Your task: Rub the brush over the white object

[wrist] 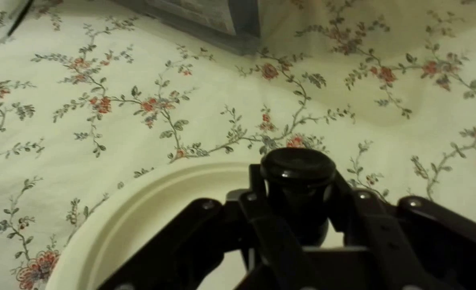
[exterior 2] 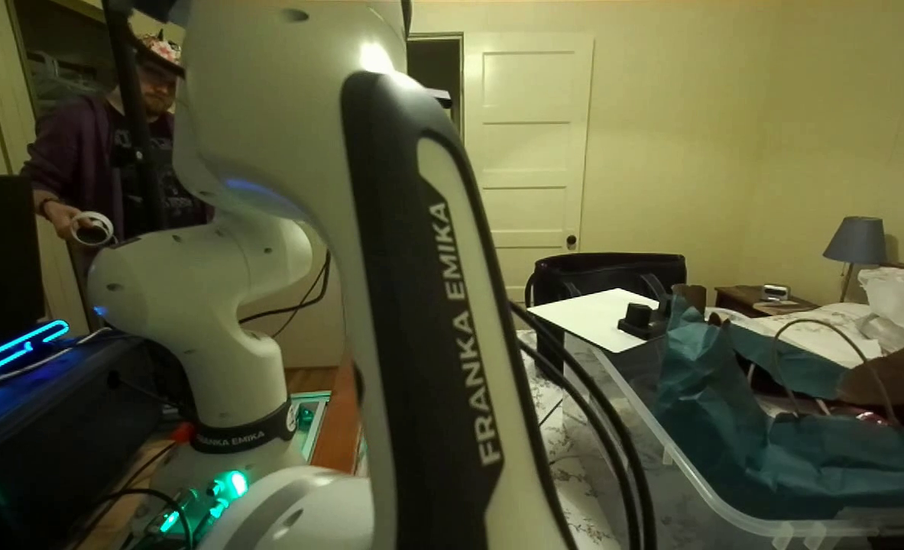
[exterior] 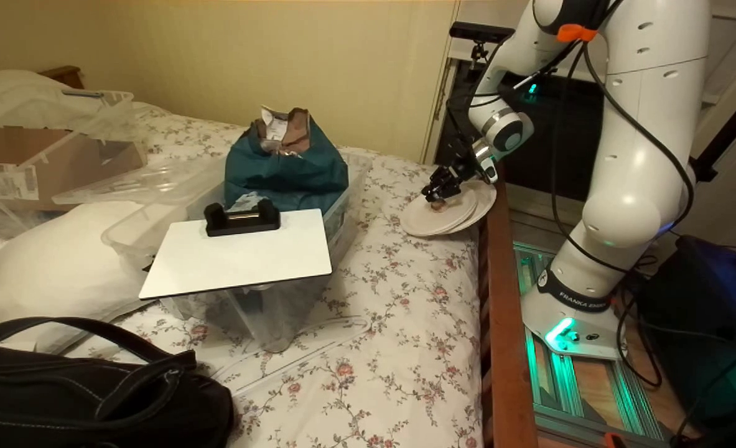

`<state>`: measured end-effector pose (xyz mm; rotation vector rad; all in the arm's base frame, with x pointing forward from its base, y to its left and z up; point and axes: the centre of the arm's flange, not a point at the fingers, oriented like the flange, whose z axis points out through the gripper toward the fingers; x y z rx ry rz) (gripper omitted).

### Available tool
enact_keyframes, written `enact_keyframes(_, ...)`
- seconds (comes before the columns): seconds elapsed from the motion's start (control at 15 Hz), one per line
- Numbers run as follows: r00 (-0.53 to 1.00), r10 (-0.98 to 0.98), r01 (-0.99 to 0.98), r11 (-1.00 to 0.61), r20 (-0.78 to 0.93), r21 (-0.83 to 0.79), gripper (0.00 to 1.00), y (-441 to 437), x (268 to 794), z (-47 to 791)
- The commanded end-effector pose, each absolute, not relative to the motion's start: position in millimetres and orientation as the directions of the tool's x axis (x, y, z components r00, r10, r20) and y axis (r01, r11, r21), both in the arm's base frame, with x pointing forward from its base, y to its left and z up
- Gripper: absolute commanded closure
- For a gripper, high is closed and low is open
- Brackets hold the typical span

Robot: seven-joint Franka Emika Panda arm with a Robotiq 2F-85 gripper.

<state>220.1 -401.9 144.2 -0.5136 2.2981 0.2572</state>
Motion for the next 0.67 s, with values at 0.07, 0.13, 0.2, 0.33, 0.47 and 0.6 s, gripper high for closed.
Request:
enact_keyframes(0.07,-0.564,-0.321,-0.573,0.815,-0.761,0.081,0.87,-368.7,244.0,135.9)
enact_keyframes(0.13,-0.563,-0.319,-0.585,0.805,-0.762,0.095,0.87,-363.7,250.5,132.2)
enact_keyframes(0.2,-0.562,-0.320,-0.593,0.799,-0.763,0.102,0.87,-359.4,258.1,128.4)
enact_keyframes(0.33,-0.558,-0.330,-0.595,0.799,-0.761,0.090,0.87,-352.6,273.2,123.0)
enact_keyframes(0.47,-0.574,-0.341,-0.596,0.797,-0.744,0.095,0.87,-349.3,284.6,115.1)
enact_keyframes(0.6,-0.577,-0.336,-0.586,0.805,-0.744,0.092,0.87,-350.3,295.9,109.3)
